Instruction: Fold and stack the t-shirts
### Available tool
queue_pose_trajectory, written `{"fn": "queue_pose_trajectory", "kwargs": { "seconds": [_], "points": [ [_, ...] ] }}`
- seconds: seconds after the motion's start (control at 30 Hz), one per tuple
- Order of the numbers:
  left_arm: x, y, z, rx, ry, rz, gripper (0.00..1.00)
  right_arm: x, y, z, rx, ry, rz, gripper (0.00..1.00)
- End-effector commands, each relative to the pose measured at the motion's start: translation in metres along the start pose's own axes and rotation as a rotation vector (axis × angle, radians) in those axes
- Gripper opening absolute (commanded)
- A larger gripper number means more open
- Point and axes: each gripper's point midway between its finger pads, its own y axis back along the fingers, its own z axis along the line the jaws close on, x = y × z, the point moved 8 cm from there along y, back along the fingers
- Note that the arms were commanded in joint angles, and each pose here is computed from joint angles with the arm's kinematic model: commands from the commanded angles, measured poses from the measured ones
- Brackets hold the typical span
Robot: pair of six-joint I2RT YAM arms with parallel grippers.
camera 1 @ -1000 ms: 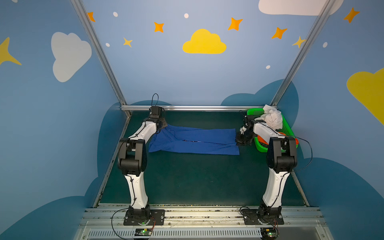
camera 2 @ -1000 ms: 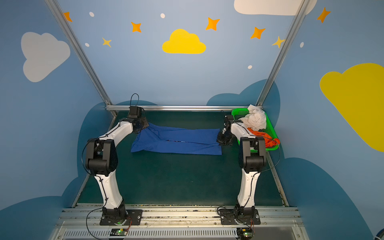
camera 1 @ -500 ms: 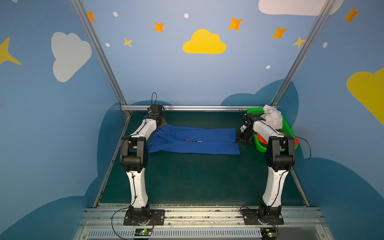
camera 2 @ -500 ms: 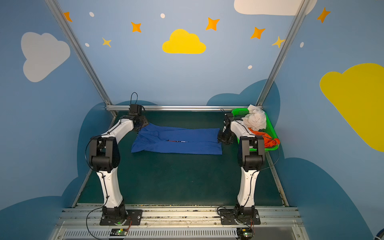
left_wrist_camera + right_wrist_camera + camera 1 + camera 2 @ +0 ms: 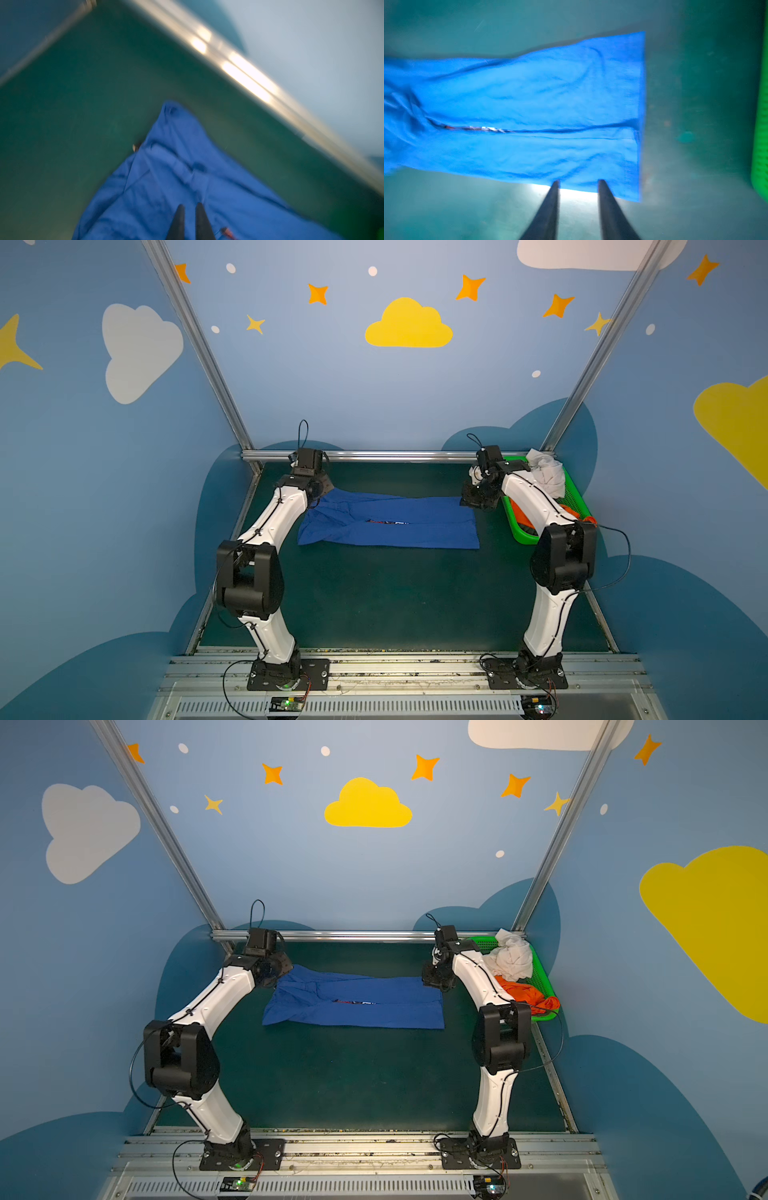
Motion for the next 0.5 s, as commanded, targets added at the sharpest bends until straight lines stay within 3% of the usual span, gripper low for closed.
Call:
{"fn": "queue_pose_trajectory", "kwargs": {
  "seconds": [0.0, 0.1, 0.33, 0.47],
  "points": [
    [0.037, -0.025, 0.019, -0.090, 0.034, 0.164, 0.05, -0.007, -0.026, 0.003, -0.018, 0.025, 0.053, 0.14],
    [0.054, -0.041, 0.024, -0.111, 0.050, 0.229, 0.05, -0.022, -0.050, 0.006, -0.032, 0.037, 0.074, 0.00],
    [0.079, -0.074, 0.037, -0.203, 0.057, 0.322, 0.05, -0.047, -0.107, 0.000, -0.017, 0.033, 0.115, 0.00],
    [0.087, -0.089, 0.048, -0.295, 0.039, 0.349, 0.05, -0.044, -0.128, -0.012, 0.016, 0.016, 0.155, 0.05]
  ]
}}
